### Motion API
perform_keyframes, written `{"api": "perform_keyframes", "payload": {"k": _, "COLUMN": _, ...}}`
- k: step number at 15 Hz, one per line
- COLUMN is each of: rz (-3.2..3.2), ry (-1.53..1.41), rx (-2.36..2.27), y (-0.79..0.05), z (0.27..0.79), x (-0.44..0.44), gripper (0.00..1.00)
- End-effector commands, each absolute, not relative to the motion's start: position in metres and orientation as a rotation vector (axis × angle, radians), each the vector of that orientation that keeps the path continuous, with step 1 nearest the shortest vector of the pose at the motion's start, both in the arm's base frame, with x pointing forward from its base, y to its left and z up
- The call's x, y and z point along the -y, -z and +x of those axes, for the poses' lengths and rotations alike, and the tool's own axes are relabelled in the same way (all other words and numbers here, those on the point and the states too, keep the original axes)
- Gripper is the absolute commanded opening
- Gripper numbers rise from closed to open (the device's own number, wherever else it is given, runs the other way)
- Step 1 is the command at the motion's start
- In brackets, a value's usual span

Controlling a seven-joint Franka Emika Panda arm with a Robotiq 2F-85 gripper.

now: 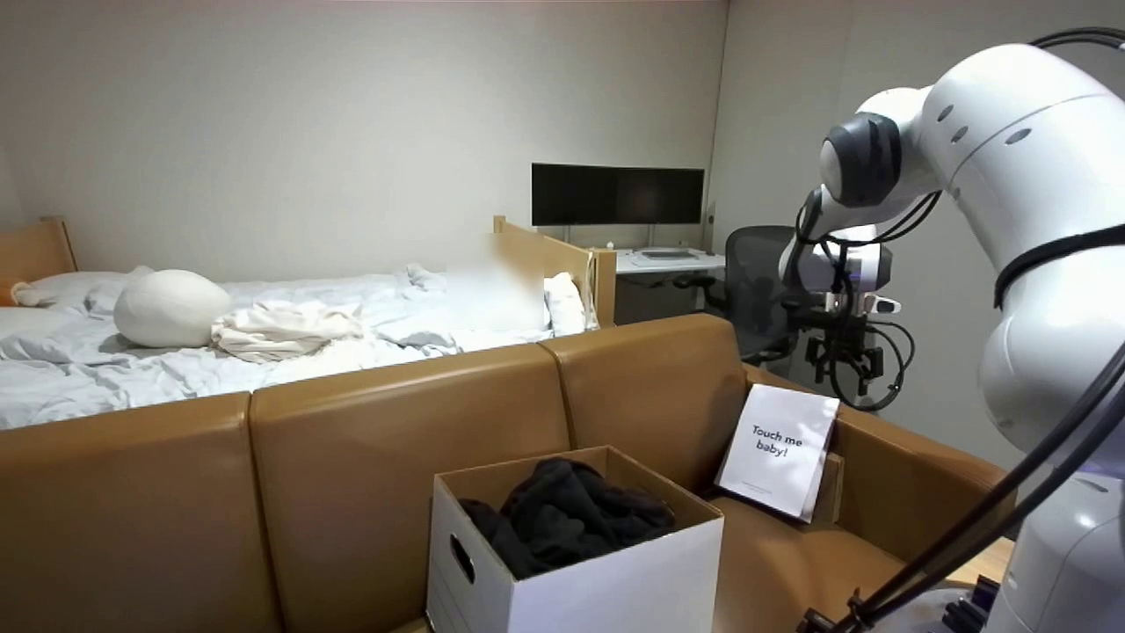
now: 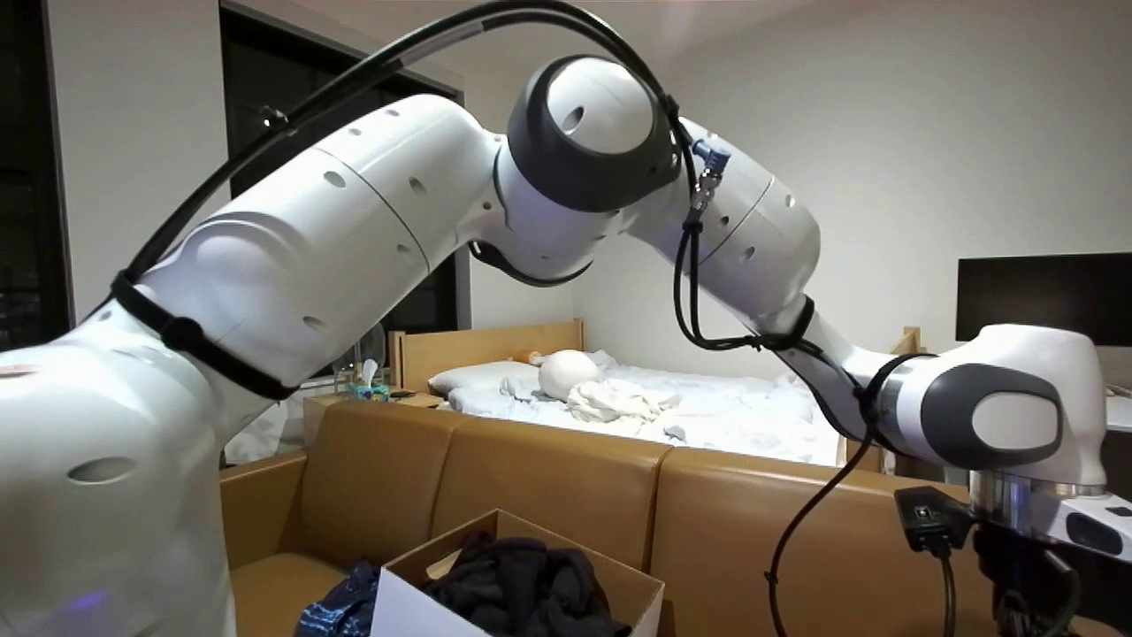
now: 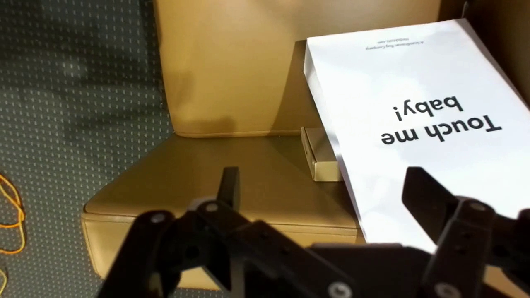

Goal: Put the white paper bag in the box

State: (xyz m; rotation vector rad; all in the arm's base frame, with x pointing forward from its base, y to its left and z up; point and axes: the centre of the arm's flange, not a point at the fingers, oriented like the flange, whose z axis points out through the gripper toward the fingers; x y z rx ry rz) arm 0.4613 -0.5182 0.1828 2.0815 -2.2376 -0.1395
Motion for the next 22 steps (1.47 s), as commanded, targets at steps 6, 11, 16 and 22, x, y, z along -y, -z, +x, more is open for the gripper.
{"api": "perform_keyframes", "payload": {"k": 6, "rz": 1.946, "ry": -0.004, "rx": 2.213, "y": -0.139, "z": 0.506, "x": 0.543, "gripper": 1.00}}
{"api": "perform_keyframes", "payload": {"k": 11, "rz": 1.778, "ry": -0.068, "rx": 2.243, "y": -0.055, "z": 0.511, "x": 0.592, "gripper": 1.00}}
{"api": "perform_keyframes", "payload": {"k": 16, "rz": 1.680, "ry": -0.266, "rx": 2.426, "y": -0.040, "z": 0.505, "x": 0.629, "gripper": 1.00}}
{"api": "perform_keyframes", "payload": {"k": 22, "rz": 1.724, "ry": -0.466, "rx": 2.544, "y": -0.043, "z": 0.506, "x": 0.636, "gripper": 1.00}}
